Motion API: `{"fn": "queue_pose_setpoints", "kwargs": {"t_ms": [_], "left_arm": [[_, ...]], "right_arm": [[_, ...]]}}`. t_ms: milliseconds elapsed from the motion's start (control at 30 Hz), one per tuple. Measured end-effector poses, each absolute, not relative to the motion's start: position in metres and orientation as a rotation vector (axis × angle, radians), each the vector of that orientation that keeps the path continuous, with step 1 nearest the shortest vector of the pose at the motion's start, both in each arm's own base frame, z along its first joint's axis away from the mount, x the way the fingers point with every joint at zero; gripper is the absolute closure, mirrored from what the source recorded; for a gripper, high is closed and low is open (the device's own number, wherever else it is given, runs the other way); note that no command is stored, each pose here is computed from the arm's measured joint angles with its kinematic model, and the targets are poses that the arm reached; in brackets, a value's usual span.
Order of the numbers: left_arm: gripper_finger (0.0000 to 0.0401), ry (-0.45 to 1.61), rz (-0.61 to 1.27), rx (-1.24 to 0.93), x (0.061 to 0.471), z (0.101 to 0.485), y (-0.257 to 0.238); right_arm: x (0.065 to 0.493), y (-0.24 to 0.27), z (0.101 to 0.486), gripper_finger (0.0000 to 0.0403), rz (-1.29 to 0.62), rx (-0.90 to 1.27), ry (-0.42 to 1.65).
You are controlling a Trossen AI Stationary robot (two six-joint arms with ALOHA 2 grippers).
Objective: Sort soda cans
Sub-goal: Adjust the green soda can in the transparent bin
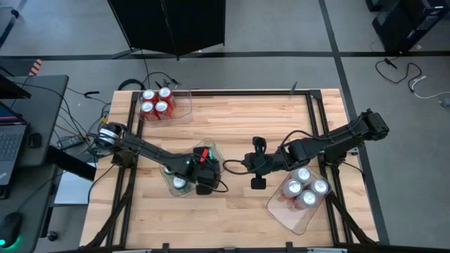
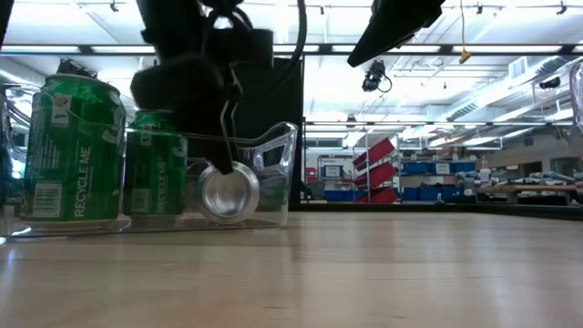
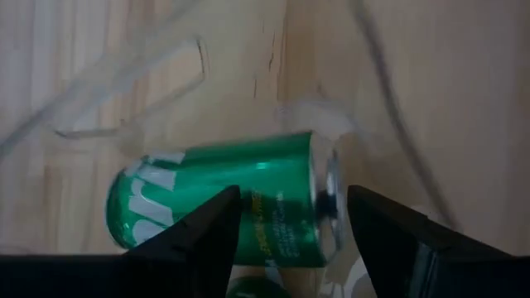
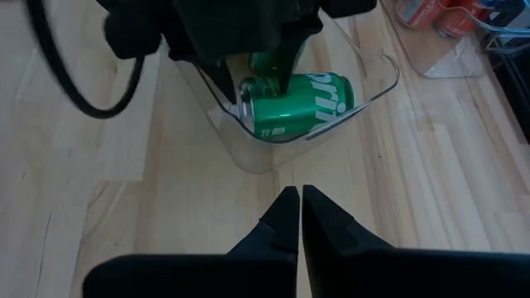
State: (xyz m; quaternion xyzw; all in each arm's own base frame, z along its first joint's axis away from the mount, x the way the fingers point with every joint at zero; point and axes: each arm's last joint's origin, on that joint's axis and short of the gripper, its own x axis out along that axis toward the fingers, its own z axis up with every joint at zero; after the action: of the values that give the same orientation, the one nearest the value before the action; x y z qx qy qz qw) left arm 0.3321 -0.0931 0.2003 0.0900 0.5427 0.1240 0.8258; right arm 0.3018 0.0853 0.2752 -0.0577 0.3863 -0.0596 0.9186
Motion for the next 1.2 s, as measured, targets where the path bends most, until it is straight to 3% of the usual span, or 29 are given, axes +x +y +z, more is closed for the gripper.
{"fn": "queue_pose_setpoints", "kwargs": {"t_ms": [333, 667, 1200], "left_arm": [[0.0184, 1.148, 0.363, 0.355, 0.327, 0.196, -0.087], [0.0255, 1.158, 0.506, 0.508, 0.326, 0.216, -0.082], [0.0334, 1.289, 0.705, 0.654, 0.317, 0.220, -0.038]], "right_arm": [[0.303, 0.086, 0.276, 0.0396, -0.117, -0.124, 0.782], [0.303, 0.086, 0.277, 0.0397, -0.115, -0.124, 0.773], [0.301, 0.094, 0.277, 0.0392, -0.097, -0.137, 0.770]]}}
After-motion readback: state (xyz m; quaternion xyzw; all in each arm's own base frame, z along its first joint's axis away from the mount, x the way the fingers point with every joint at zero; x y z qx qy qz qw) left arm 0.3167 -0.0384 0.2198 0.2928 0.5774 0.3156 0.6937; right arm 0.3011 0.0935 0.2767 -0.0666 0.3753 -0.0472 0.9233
